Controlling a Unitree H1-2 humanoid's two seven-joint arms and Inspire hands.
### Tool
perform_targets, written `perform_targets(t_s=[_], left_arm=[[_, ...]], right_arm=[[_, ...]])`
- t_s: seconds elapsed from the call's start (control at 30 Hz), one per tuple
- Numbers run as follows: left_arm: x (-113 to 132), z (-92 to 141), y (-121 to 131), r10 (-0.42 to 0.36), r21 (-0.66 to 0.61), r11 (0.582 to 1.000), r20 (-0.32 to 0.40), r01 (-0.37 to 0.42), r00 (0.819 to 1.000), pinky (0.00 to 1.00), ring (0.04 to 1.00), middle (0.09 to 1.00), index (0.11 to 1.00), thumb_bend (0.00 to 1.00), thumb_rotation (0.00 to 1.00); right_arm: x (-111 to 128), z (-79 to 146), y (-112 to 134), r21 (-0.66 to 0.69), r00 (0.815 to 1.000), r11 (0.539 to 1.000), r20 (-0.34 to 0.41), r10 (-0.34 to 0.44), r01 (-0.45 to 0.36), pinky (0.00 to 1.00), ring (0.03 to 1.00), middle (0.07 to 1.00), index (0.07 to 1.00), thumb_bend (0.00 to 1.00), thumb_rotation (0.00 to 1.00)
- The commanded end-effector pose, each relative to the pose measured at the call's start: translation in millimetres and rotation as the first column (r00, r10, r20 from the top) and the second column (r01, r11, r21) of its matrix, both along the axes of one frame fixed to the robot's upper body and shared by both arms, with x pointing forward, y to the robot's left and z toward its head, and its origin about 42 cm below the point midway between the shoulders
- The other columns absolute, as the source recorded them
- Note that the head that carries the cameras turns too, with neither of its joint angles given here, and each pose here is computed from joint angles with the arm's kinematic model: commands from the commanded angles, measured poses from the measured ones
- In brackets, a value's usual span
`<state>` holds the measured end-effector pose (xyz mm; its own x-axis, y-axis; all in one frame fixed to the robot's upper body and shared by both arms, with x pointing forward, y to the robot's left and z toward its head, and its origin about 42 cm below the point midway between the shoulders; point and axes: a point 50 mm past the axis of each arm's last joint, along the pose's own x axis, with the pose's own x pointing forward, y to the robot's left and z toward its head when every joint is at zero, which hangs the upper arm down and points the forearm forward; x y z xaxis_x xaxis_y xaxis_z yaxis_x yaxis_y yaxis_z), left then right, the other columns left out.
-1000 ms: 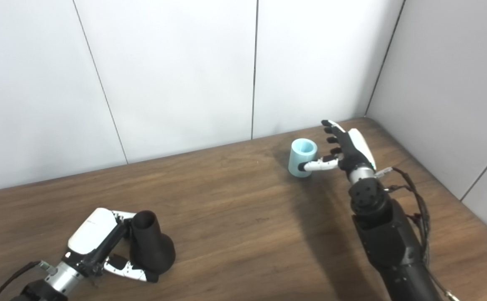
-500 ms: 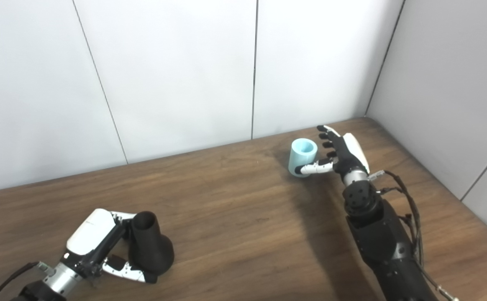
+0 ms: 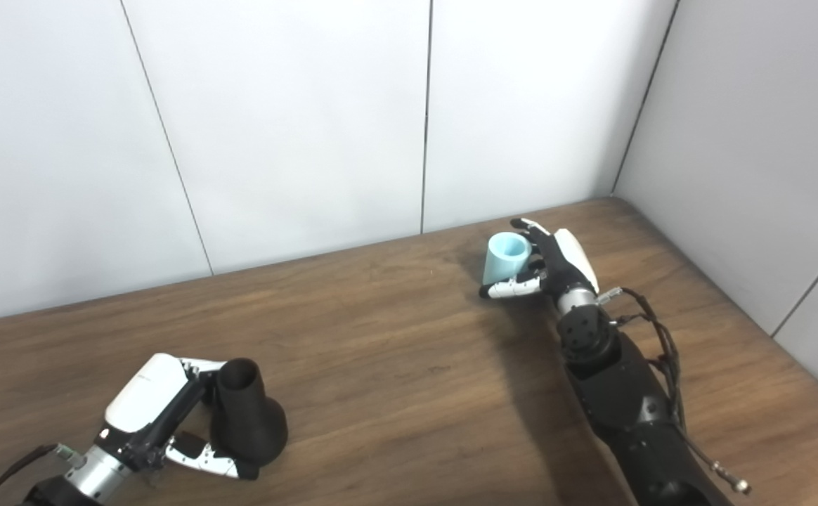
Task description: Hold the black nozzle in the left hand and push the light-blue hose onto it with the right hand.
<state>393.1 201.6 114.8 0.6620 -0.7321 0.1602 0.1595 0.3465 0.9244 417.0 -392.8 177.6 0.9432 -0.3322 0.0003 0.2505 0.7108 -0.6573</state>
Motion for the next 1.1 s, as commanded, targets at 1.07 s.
perform_targets(t_s=[1.07], left_arm=[[-36.7,-51.3,38.1,0.032,0.175,0.985,-0.177,0.000,0.984,0.29,0.353,0.405,0.503,0.52,0.00]], right_arm=[[3.6,47.1,41.4,-0.012,0.962,0.992,0.242,0.128,-0.129,0.34,0.390,0.479,0.536,0.51,0.00]])
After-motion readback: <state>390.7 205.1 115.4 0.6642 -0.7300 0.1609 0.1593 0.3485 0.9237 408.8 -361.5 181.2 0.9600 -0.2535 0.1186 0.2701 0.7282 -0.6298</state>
